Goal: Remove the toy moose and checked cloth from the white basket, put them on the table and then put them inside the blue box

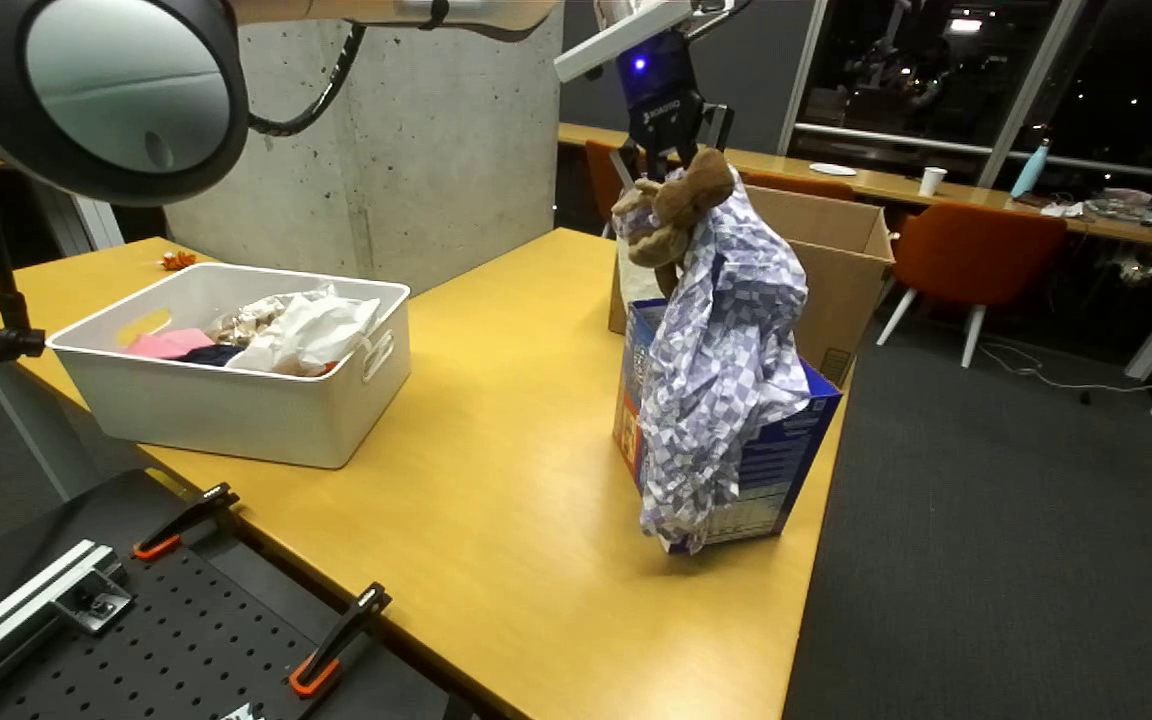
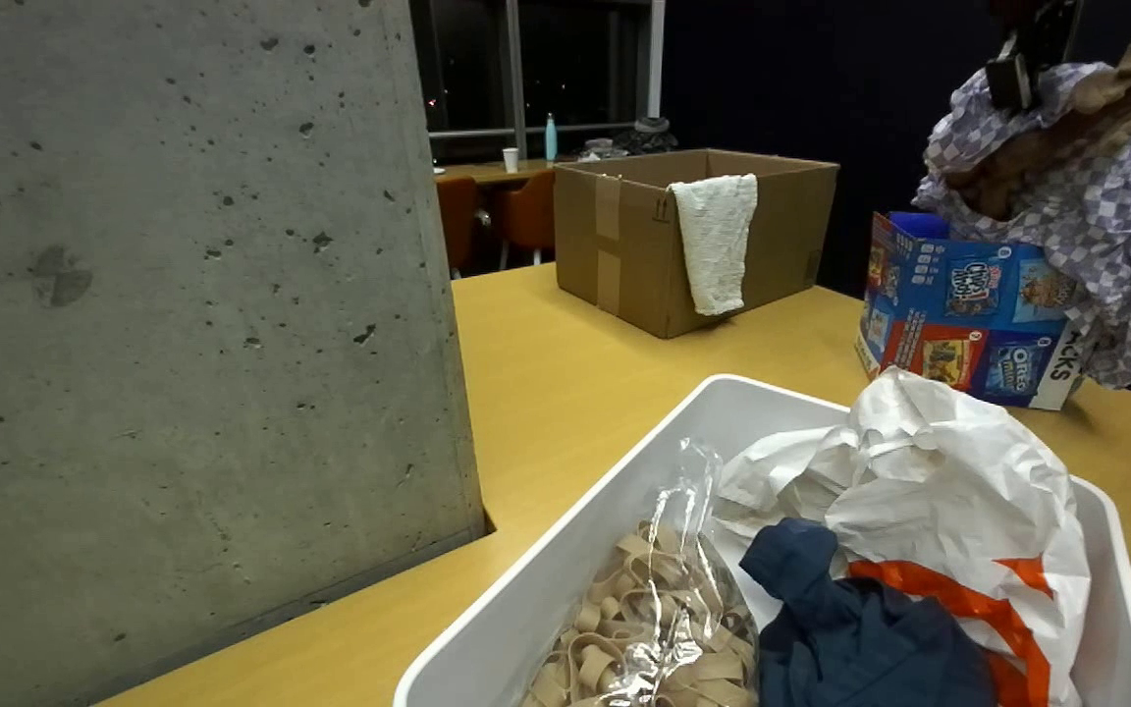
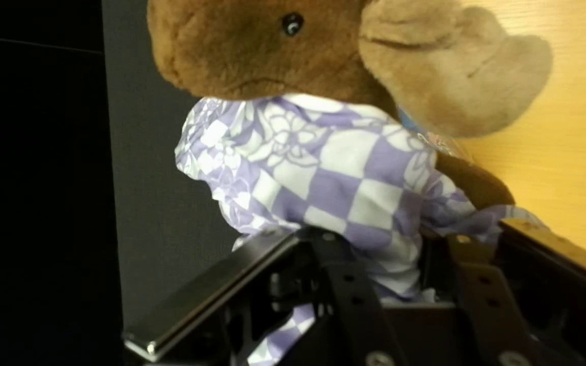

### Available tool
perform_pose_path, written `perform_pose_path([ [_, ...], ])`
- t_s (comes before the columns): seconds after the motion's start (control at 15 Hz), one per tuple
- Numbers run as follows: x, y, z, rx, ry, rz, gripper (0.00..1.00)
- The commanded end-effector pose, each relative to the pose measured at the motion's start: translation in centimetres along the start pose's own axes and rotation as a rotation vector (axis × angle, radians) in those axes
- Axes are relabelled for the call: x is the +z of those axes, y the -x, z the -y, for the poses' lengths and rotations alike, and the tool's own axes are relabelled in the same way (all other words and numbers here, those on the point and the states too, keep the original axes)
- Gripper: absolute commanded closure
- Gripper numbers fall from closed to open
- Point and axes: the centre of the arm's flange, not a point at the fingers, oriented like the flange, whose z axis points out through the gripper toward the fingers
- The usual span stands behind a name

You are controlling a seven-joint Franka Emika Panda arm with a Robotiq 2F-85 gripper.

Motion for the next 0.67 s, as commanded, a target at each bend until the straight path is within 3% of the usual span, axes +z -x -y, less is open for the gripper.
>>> perform_pose_path([
  [0.0, -1.0, -7.3, -1.6, -0.065, -0.021, -0.005, 0.95],
  [0.47, 4.1, -8.7, 0.4, -0.106, -0.042, 0.057, 0.95],
  [0.53, 4.7, -8.8, 0.6, -0.11, -0.045, 0.065, 0.78],
  [0.6, 5.3, -8.9, 0.8, -0.11, -0.047, 0.07, 0.53],
])
